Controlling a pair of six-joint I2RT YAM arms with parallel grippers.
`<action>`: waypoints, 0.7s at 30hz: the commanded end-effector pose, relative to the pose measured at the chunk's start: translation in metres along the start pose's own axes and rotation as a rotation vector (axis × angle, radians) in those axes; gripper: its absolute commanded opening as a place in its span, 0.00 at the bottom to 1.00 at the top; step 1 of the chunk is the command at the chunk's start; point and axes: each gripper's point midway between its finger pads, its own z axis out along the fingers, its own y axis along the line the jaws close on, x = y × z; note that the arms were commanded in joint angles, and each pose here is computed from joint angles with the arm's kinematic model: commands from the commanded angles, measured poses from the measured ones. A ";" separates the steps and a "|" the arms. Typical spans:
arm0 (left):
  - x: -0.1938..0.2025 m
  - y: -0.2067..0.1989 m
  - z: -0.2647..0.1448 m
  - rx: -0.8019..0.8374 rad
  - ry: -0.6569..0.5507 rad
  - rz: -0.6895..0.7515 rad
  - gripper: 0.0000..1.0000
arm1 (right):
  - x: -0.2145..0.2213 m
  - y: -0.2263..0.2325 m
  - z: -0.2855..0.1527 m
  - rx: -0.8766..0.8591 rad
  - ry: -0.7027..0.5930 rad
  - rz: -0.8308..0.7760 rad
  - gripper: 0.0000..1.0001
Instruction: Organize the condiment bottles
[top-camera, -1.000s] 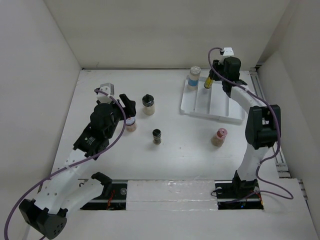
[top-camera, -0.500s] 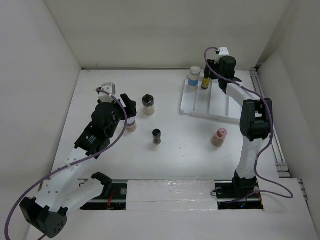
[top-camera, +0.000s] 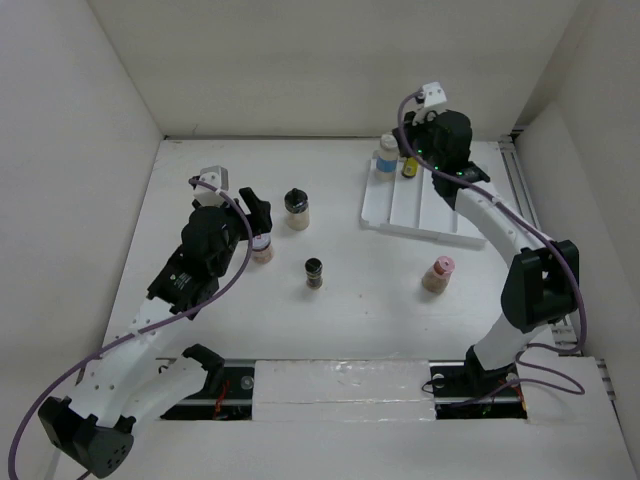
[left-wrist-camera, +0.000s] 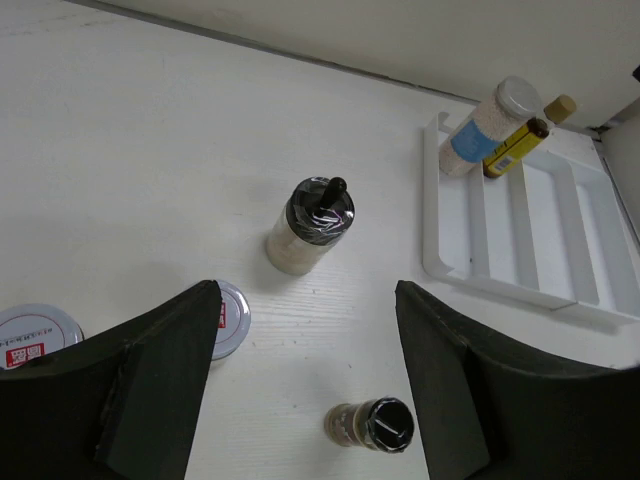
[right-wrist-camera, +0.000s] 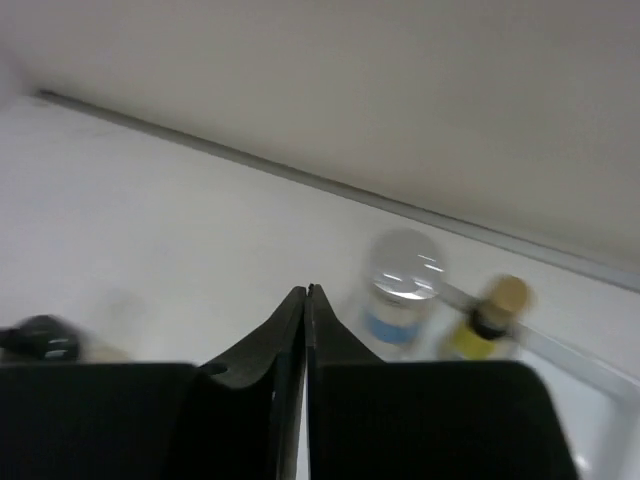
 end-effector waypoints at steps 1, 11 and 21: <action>-0.028 0.006 -0.012 -0.034 -0.109 -0.071 0.67 | 0.019 0.116 0.000 -0.324 0.012 -0.059 0.03; -0.044 0.008 -0.033 -0.006 -0.182 -0.101 0.70 | 0.095 0.267 0.003 -0.657 0.159 -0.170 0.89; -0.039 0.003 -0.031 0.019 -0.161 -0.087 0.70 | 0.111 0.258 0.049 -0.512 0.172 -0.197 0.85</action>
